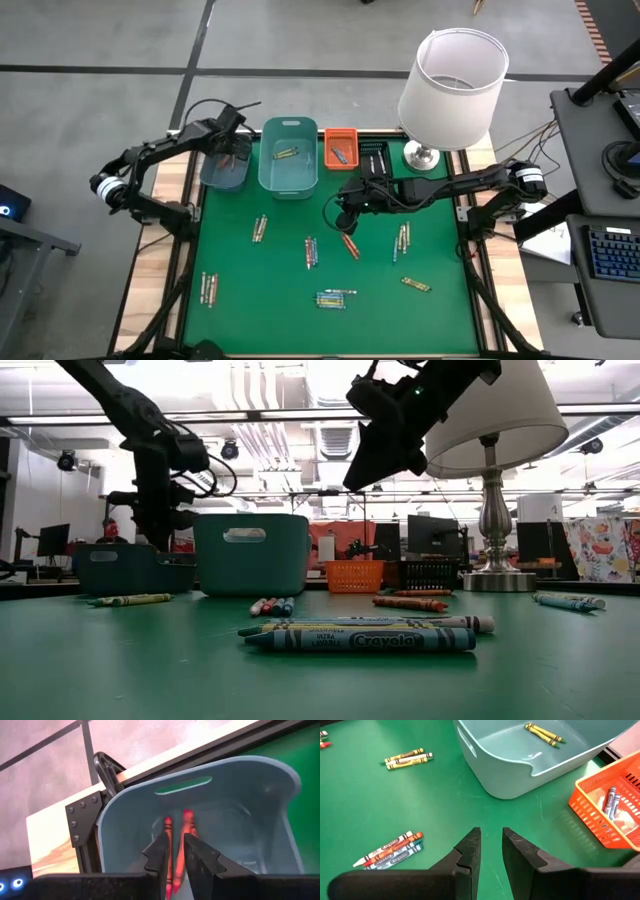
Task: Sort crayons
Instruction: Put the orange crayon into the blue bin, then put the green crayon into the green bin
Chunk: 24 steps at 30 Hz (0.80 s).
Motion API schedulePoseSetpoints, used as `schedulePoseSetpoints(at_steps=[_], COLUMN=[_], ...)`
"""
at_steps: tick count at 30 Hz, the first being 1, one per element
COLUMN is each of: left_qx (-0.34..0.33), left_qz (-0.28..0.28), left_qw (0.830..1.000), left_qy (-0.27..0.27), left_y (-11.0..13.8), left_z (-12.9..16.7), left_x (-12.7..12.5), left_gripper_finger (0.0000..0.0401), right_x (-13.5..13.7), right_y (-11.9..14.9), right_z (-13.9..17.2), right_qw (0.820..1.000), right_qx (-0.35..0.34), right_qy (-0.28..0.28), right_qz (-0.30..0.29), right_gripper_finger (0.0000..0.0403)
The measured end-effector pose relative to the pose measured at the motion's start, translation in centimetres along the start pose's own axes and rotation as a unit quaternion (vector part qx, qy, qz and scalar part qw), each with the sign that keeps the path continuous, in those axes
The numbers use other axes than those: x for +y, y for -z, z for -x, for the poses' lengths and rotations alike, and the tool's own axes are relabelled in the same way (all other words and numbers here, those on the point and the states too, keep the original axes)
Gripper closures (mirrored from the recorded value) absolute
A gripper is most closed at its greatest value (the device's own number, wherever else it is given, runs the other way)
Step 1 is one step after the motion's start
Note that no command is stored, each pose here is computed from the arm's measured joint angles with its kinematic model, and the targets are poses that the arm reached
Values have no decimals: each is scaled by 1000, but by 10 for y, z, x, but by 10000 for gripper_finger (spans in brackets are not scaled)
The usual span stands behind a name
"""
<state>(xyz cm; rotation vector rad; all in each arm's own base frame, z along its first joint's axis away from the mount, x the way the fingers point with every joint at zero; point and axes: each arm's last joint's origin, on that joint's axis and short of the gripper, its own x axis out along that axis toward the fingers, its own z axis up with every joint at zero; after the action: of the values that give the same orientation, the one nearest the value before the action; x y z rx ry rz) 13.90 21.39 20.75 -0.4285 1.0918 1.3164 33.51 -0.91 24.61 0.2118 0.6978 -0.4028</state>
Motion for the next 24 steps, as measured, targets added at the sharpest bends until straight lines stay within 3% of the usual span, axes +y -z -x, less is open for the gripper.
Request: schedulePoseSetpoints(at_steps=[8,15,19,24], left_qx=[-30,-118,-183,-267], left_qz=[8,3,-7,-13], left_qw=[999,992,978,947], left_qy=[7,48,96,179], left_y=[-1,5,15,30], left_z=[15,63,96,132], left_x=[4,2,-5,-20], left_gripper_finger=[342,340,340,340], right_x=[0,1,4,13], right_y=[1,3,4,10], right_z=[0,0,0,3], right_qw=[1000,998,993,983], right_qx=[3,22,42,84], right_qy=[0,-24,-67,-114], right_qz=[-24,-60,-84,-121], right_gripper_finger=[335,335,335,335])
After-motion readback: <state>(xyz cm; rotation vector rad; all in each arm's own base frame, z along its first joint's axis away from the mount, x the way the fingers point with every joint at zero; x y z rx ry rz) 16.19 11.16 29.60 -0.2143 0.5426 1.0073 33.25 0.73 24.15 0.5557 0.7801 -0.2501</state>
